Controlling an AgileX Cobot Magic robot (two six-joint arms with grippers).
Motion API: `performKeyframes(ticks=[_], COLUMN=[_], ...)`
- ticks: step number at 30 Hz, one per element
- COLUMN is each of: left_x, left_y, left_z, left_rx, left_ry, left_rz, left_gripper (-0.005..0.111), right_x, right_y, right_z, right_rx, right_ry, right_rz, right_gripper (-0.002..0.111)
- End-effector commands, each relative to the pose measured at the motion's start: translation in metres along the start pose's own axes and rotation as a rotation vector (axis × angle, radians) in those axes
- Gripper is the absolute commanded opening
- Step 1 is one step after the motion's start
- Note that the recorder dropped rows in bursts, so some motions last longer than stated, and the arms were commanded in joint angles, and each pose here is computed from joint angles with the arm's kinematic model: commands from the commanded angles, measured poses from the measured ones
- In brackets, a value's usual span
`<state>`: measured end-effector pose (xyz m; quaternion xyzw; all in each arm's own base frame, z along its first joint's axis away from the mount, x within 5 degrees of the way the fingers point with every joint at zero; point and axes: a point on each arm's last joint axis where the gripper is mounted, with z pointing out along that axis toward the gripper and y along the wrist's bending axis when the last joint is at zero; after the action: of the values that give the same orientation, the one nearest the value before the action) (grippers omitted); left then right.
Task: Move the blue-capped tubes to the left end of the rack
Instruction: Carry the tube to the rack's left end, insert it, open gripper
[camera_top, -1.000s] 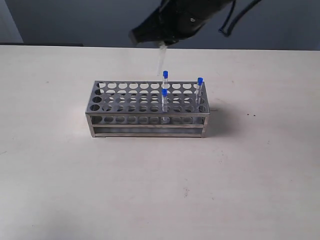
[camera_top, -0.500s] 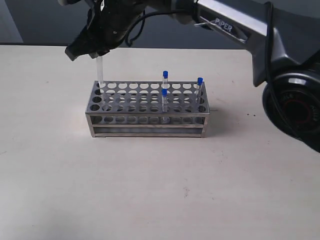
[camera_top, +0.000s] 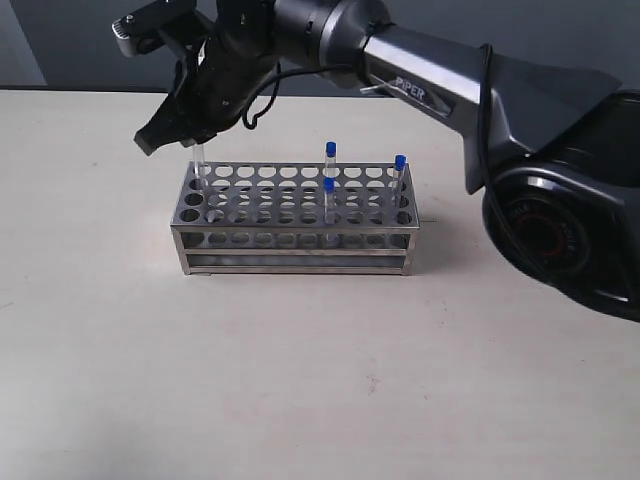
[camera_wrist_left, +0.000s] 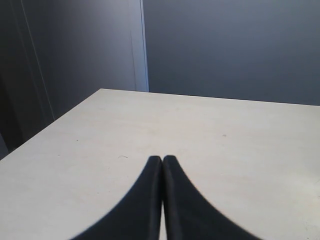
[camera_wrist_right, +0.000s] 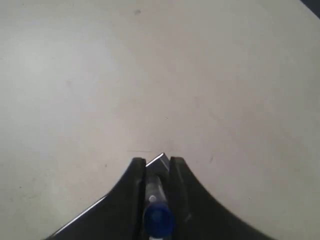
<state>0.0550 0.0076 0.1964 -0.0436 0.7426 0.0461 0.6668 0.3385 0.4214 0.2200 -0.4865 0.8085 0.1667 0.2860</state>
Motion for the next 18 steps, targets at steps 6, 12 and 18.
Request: performKeyframes(ticks=[6, 12, 18], left_x=[0.000, 0.000, 0.000], left_y=[-0.001, -0.001, -0.001], left_z=[0.001, 0.001, 0.001], left_rx=[0.008, 0.008, 0.008], left_ry=[-0.004, -0.004, -0.004], left_rz=[-0.006, -0.006, -0.006], left_gripper=[0.000, 0.000, 0.000], right_x=[0.006, -0.005, -0.014], right_y=[0.004, 0.005, 0.002], right_z=[0.010, -0.012, -0.056], right_rx=[-0.043, -0.038, 0.022], right_ry=[0.026, 0.001, 0.030], right_rz=[0.035, 0.096, 0.112], right_gripper=[0.036, 0.044, 0.039])
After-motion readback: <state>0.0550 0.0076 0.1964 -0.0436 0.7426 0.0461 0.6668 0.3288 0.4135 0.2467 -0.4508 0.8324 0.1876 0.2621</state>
